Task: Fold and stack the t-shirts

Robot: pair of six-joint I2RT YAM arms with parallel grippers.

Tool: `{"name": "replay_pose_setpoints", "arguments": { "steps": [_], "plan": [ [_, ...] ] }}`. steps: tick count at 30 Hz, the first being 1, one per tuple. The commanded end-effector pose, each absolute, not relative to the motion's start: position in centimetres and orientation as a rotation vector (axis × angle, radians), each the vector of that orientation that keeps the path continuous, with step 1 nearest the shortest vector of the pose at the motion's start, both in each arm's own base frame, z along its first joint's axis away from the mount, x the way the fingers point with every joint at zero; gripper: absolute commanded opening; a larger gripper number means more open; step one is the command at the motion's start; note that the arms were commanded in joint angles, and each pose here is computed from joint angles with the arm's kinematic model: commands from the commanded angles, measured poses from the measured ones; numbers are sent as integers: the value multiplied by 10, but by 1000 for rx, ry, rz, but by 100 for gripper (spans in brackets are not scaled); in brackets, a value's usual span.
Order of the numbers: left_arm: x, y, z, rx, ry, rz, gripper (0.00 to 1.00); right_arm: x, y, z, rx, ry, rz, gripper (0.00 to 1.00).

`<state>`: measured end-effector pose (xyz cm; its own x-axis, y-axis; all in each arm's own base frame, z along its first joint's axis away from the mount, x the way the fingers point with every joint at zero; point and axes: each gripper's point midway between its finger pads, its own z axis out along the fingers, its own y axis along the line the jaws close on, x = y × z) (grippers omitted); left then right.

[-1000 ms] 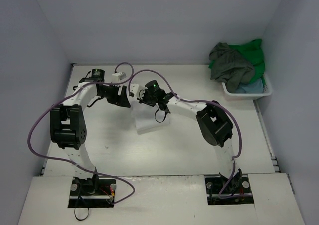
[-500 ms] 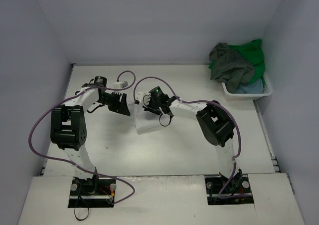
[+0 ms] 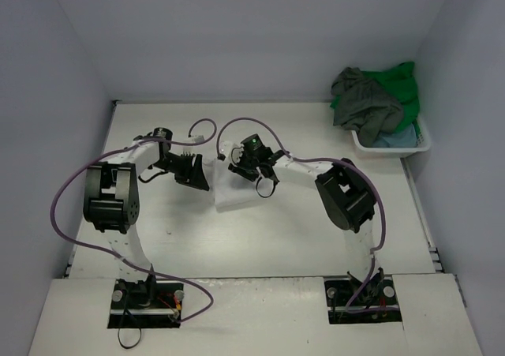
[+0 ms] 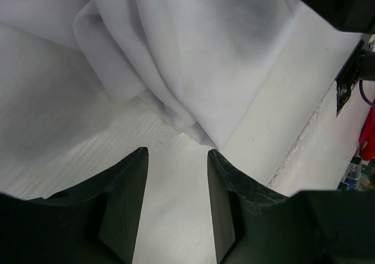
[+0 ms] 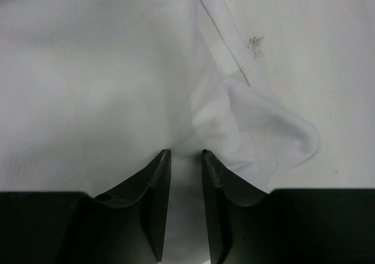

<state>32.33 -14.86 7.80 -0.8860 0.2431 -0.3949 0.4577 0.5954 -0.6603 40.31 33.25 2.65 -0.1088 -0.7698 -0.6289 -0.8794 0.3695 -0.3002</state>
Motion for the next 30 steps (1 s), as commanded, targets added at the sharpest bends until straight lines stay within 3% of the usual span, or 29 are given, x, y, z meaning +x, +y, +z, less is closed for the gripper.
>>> {"name": "replay_pose_setpoints", "arguments": {
  "steps": [1, 11, 17, 19, 30],
  "plan": [
    [331, -161, 96, 577, 2502, -1252, 39, 398, 332, 82, -1365, 1846, 239, 25],
    [329, -161, 88, 555, 2514, -1265, 39, 379, 331, 122, -1355, 1798, 320, 30],
    [330, -162, 87, 547, 2520, -1278, 39, 351, 332, 114, -1447, 1811, 419, 7],
    [331, -162, 87, 543, 2521, -1279, 39, 343, 332, 105, -1482, 1823, 448, 4],
    [327, -165, 70, 503, 2556, -1342, 39, 308, 337, 44, -1615, 1913, 620, 3]
  ]
}}
